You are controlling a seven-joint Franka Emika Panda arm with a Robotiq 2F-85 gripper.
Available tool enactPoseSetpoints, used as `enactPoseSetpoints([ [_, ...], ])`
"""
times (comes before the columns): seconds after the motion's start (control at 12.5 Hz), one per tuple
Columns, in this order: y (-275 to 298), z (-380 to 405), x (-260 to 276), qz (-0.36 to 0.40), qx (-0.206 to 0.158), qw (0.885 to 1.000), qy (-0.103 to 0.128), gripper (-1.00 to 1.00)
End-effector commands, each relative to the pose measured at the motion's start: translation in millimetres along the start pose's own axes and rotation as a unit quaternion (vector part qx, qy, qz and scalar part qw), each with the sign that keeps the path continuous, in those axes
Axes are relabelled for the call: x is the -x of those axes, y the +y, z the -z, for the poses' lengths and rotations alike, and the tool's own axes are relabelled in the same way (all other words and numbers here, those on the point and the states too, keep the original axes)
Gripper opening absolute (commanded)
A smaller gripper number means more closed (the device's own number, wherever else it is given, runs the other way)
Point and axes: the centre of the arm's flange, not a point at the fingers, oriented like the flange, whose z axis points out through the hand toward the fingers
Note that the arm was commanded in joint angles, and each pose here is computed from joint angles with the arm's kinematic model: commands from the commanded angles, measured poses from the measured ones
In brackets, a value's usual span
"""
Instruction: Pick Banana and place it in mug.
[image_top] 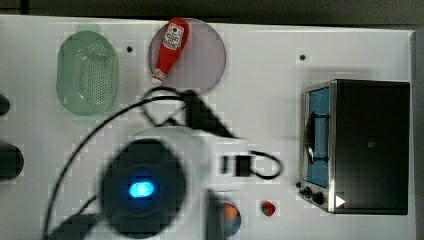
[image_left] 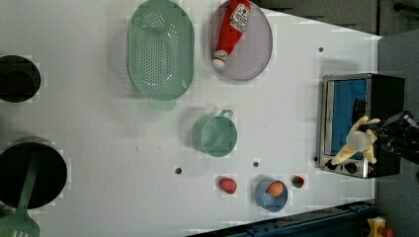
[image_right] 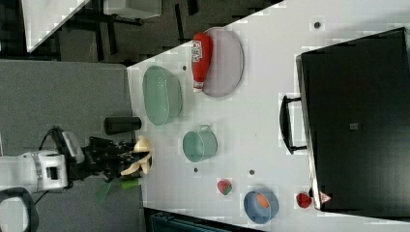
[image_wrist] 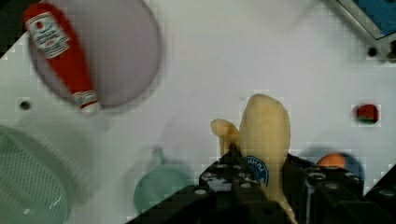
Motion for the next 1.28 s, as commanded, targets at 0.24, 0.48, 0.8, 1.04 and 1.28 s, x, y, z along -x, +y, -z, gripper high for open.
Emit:
enactPoseSetpoints([
  [0.24,-83.8,-55.8,115.8,-0.058,0.029,0.995,-0.075,-0.53],
  [0.48,-111.1,-101.0,139.9,-0.090,0.017,0.993,-0.075,-0.53],
  [0.8,-114.6,-179.2,148.3,-0.084,0.002,0.995,-0.050,-0.53],
  [1.04,-109.5,-222.9,156.7,-0.102,-0.014,0.994,-0.045,-0.53],
  [1.28,-104.7,-246.7,163.8,-0.126,-0.002,0.991,-0.050,-0.48],
])
